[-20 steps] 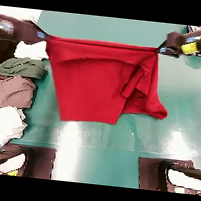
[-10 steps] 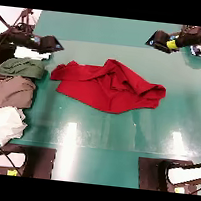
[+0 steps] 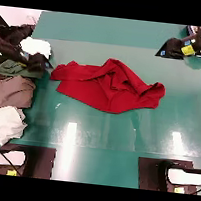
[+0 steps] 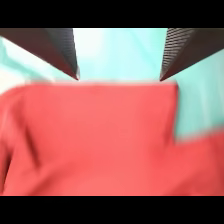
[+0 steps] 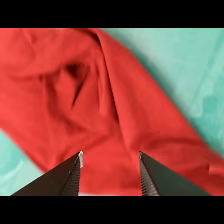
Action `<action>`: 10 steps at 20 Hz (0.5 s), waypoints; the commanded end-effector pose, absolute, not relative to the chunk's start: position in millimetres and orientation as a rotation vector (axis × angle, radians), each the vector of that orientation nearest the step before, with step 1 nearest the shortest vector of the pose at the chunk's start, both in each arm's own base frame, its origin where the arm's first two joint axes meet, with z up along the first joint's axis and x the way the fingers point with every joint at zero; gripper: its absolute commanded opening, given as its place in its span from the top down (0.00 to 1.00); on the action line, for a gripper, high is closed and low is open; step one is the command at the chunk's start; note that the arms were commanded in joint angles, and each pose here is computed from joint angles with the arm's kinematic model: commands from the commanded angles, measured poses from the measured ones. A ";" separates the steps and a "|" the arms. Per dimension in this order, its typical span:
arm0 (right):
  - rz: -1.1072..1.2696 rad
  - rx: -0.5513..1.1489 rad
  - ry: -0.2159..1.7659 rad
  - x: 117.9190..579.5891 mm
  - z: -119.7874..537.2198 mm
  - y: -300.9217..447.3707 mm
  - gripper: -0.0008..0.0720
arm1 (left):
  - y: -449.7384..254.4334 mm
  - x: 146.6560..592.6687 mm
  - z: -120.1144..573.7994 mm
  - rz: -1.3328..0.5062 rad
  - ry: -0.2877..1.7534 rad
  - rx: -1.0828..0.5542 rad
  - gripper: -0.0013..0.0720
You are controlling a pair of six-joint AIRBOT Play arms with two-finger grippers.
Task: Fold the shirts.
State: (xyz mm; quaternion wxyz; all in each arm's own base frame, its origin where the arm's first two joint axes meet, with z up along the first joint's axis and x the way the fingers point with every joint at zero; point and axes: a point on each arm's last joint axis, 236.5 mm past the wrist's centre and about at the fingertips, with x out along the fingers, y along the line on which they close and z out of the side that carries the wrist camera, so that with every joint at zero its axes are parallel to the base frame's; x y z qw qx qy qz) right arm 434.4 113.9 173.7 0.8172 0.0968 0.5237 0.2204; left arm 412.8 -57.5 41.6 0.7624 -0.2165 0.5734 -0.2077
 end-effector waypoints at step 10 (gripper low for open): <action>0.453 0.254 1.246 337.9 122.7 113.6 0.43 | -49.6 383.5 -69.8 -0.344 1.381 -0.540 0.40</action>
